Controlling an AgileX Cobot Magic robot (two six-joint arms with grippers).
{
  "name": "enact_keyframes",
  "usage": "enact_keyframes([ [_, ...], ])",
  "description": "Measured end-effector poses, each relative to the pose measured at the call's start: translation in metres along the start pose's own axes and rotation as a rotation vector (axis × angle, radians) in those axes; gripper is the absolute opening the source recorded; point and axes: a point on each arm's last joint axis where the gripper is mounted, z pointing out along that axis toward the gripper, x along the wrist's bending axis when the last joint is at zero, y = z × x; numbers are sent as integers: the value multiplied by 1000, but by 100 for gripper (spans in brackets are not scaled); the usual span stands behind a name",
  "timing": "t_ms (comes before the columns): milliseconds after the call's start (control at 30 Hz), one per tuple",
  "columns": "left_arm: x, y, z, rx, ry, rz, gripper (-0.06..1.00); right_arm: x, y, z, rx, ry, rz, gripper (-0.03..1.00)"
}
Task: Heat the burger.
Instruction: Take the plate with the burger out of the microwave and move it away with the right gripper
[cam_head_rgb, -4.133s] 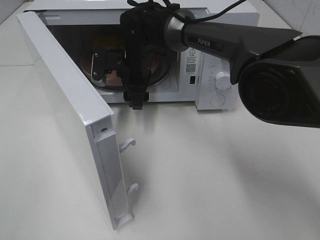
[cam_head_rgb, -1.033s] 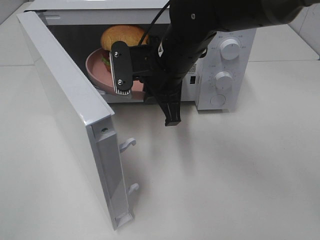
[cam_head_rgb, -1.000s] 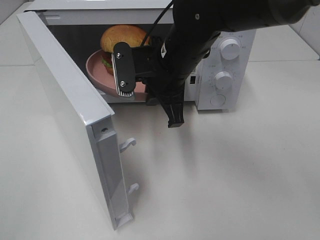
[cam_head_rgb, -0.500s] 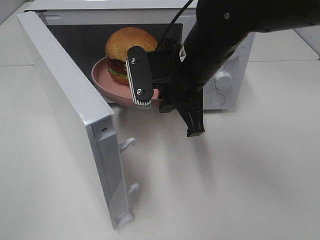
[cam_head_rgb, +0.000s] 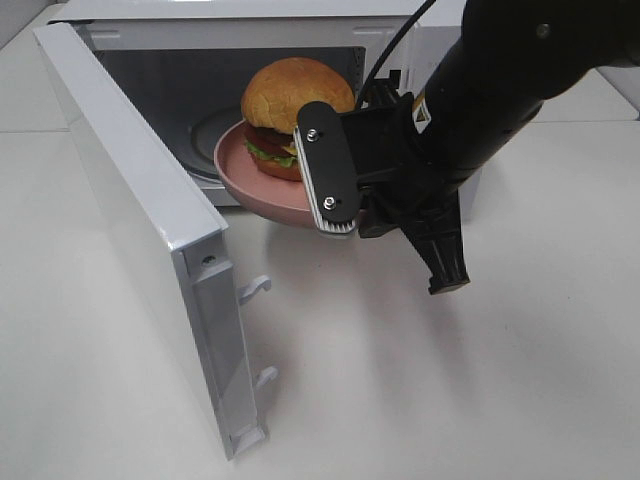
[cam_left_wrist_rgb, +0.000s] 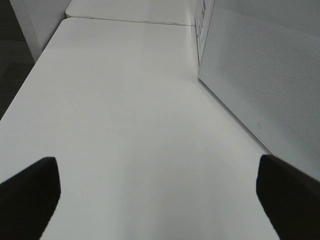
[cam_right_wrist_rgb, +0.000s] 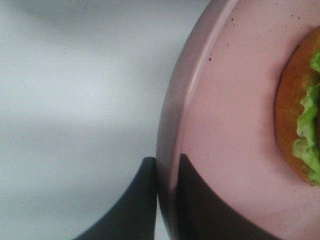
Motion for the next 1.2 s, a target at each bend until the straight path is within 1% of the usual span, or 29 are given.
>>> enact_keyframes([
  [100, 0, 0, 0, 0, 0, 0, 99, 7, -4, -10, -2, -16, 13, 10],
  [167, 0, 0, 0, 0, 0, 0, 99, 11, -6, -17, -25, -58, 17, 10],
  [267, 0, 0, 0, 0, 0, 0, 99, 14, -7, -20, -30, -67, 21, 10],
  [333, 0, 0, 0, 0, 0, 0, 99, 25, -14, -31, -33, -87, 15, 10],
  [367, 0, 0, 0, 0, 0, 0, 99, 25, -14, -31, -33, -87, 15, 10],
  [400, 0, 0, 0, 0, 0, 0, 99, 31, -17, -36, -30, -96, 9, 10],
  [567, 0, 0, 0, 0, 0, 0, 99, 40, -23, -45, -25, -109, 5, 10],
  [600, 0, 0, 0, 0, 0, 0, 99, 44, -26, -51, -15, -114, 5, 10],
  [967, 0, 0, 0, 0, 0, 0, 99, 64, -44, -77, 29, -149, 21, 10],
  [1000, 0, 0, 0, 0, 0, 0, 99, 70, -48, -82, 44, -158, 30, 10],
  [1067, 0, 0, 0, 0, 0, 0, 99, 73, -51, -84, 53, -160, 34, 10],
  [1100, 0, 0, 0, 0, 0, 0, 99, 79, -55, -88, 69, -155, 46, 10],
  [1133, 0, 0, 0, 0, 0, 0, 99, 79, -55, -88, 69, -155, 46, 10],
  [1200, 0, 0, 0, 0, 0, 0, 99, 89, -61, -93, 91, -151, 69, 10],
])
